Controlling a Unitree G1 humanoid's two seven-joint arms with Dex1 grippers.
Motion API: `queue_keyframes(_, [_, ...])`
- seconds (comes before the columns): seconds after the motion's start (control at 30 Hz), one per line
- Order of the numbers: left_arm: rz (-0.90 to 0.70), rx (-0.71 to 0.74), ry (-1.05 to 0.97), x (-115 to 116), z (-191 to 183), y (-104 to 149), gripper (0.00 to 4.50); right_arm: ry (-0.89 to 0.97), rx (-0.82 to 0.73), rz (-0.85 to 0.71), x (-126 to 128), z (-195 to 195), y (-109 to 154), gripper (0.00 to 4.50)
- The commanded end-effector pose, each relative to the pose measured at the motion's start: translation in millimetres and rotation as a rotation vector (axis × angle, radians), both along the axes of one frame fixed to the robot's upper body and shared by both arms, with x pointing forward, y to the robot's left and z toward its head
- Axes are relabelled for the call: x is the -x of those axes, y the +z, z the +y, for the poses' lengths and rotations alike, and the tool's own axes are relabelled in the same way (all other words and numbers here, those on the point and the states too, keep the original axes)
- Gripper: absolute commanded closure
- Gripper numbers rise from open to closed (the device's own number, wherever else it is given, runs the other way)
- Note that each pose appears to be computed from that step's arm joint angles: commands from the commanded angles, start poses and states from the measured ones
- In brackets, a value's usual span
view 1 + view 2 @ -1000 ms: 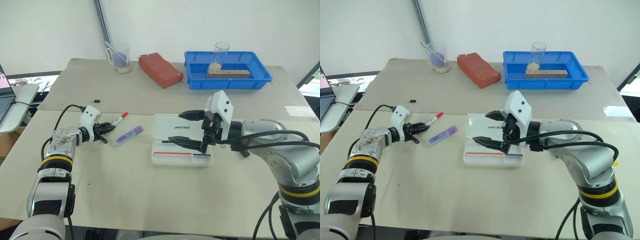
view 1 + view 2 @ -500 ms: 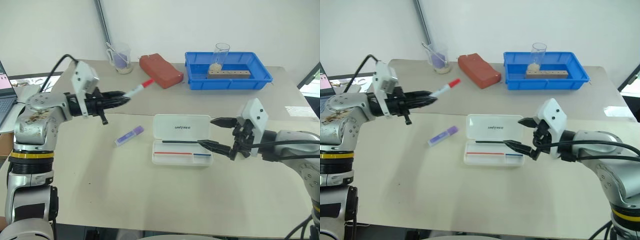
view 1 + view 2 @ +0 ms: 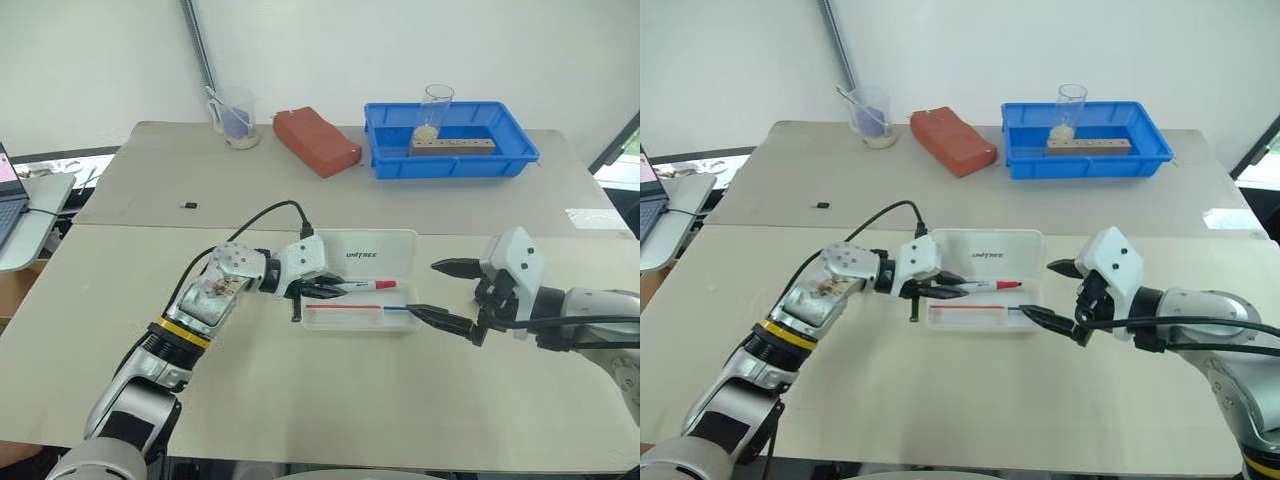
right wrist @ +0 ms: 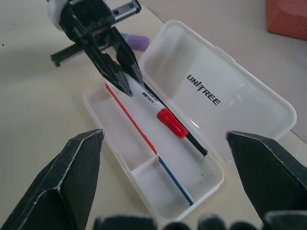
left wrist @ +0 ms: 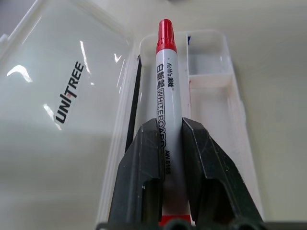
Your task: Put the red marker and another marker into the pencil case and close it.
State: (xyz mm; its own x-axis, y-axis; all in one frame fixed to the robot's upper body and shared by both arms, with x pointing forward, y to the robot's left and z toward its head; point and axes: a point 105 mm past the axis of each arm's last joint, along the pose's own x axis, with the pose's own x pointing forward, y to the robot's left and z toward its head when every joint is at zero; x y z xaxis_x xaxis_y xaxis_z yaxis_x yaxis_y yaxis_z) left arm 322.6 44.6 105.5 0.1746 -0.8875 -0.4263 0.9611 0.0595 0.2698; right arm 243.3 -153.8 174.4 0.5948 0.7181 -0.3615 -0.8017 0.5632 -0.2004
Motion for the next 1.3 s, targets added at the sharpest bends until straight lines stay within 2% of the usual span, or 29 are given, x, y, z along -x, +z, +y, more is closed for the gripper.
queue_keyframes(0.03, [-0.050,-0.012,-0.040,-1.4,-5.5,4.1,4.33,0.021,-0.004,-0.041,3.7,7.6,7.0,0.00])
queue_keyframes(0.1, [-0.056,-0.015,-0.038,-3.3,-6.5,2.3,4.33,0.021,-0.004,-0.044,3.3,8.6,7.5,0.00])
queue_keyframes(0.17, [-0.065,-0.010,-0.038,-4.1,-7.8,2.2,3.30,0.022,-0.004,-0.046,3.1,9.2,7.8,0.00])
queue_keyframes(0.33, [-0.085,0.033,-0.033,-4.1,-11.4,11.4,1.09,0.022,-0.006,-0.047,1.9,8.7,8.5,0.00])
queue_keyframes(0.4, [-0.096,0.073,-0.021,-5.0,-9.5,26.0,0.19,0.025,-0.005,-0.048,0.2,8.2,8.6,0.00])
queue_keyframes(0.43, [-0.100,0.118,-0.002,-5.5,-3.5,42.6,0.04,0.036,-0.007,-0.051,-0.9,10.0,9.5,0.00])
queue_keyframes(0.57, [-0.091,0.261,0.122,-10.1,27.0,85.7,0.04,0.095,-0.031,-0.068,-3.8,22.1,16.6,0.00])
queue_keyframes(0.67, [-0.100,0.305,0.295,-24.9,61.0,95.2,0.04,0.154,-0.061,-0.087,-6.8,36.9,24.9,0.00])
queue_keyframes(0.77, [-0.115,0.261,0.526,-41.1,113.5,80.4,0.04,0.246,-0.127,-0.095,-8.1,61.3,37.8,0.00])
queue_keyframes(0.87, [-0.060,0.212,0.639,-40.3,142.9,49.1,0.04,0.319,-0.155,-0.078,-6.7,78.1,41.2,0.00])
queue_keyframes(1.0, [0.070,0.180,0.631,-24.1,142.6,5.1,0.04,0.367,-0.152,-0.056,-6.6,88.4,37.4,0.00])
queue_keyframes(1.1, [0.136,0.205,0.631,-21.3,137.7,-11.5,0.04,0.375,-0.135,-0.048,-9.6,90.0,33.4,0.00])
queue_keyframes(1.27, [0.118,0.112,0.623,-27.2,137.7,-31.7,0.04,0.374,-0.101,-0.043,-11.8,87.8,27.3,0.00])
queue_keyframes(1.3, [0.112,0.104,0.620,-27.8,138.2,-33.1,0.54,0.374,-0.099,-0.043,-11.7,87.4,26.9,0.00])
